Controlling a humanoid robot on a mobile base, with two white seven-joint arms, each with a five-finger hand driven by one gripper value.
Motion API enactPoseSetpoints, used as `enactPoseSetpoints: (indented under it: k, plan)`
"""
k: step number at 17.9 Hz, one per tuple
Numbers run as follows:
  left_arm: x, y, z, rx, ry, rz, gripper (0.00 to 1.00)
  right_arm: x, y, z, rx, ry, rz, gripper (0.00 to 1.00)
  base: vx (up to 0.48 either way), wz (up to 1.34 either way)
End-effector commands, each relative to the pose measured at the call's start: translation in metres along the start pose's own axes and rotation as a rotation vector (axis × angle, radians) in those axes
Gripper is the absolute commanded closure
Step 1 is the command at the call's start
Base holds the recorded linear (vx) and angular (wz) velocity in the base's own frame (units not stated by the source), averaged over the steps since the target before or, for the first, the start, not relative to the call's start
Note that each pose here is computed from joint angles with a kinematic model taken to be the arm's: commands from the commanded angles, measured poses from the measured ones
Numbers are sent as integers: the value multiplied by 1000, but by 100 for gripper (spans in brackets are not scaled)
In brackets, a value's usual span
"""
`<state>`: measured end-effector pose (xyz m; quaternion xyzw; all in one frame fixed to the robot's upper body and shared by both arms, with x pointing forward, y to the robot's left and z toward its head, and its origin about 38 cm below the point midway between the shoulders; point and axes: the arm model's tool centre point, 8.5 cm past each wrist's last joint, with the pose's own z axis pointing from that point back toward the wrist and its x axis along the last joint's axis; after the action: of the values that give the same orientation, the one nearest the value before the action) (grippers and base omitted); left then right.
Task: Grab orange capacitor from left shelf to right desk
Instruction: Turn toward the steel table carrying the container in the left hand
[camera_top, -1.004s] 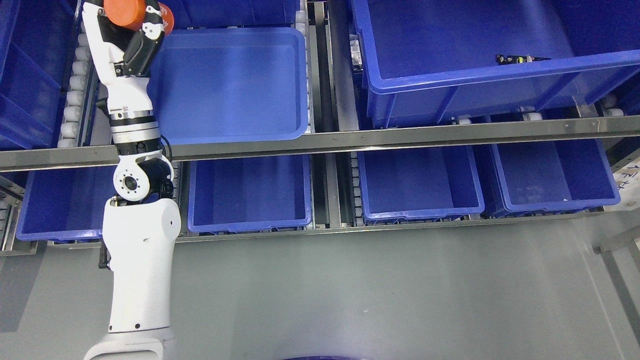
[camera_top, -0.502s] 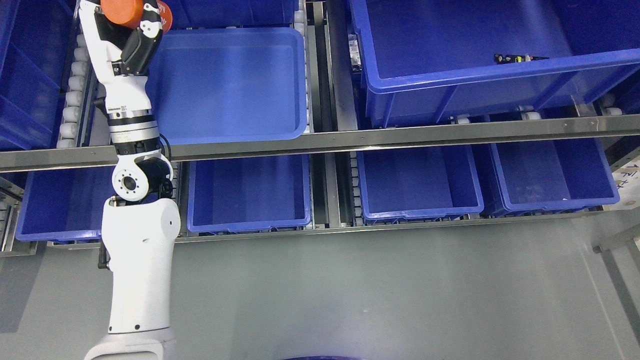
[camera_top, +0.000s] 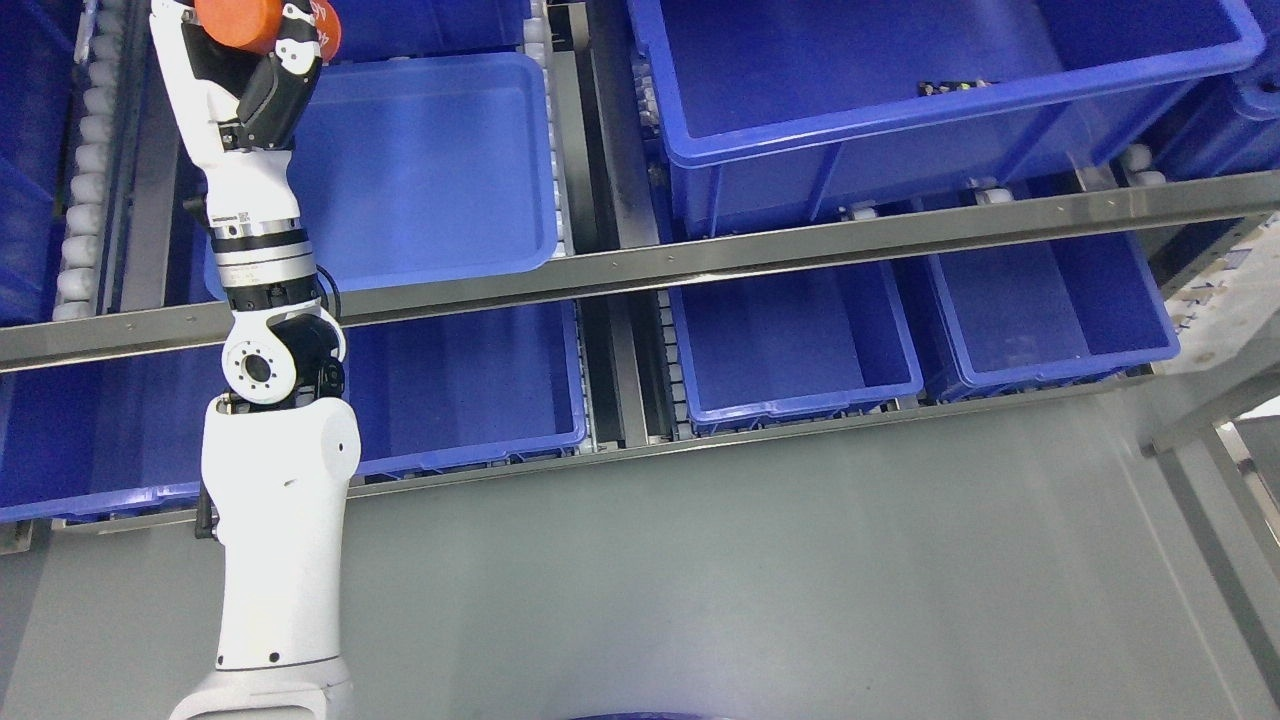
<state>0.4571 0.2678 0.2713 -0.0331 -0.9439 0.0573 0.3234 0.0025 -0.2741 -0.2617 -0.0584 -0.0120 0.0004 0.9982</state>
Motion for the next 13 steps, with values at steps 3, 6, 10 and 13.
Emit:
enactPoseSetpoints:
  k: [3,6,10,13]
  plan:
    - [13,4,-3,-26,-42,-18,99,-7,-11,0,-17,2,-7,0,-65,-347]
    - [33,0,-13,-36,-121,-16,99,-7,-11,0,-17,2,-7,0,-29,-384]
    - [59,-9,-23,-59,-186,-5,99,-7,-11,0,-17,4,-7,0,-23,-579]
    - [71,-27,-20,-107,-218,19,99,-7,-11,0,-17,2,-7,0,-28,-870]
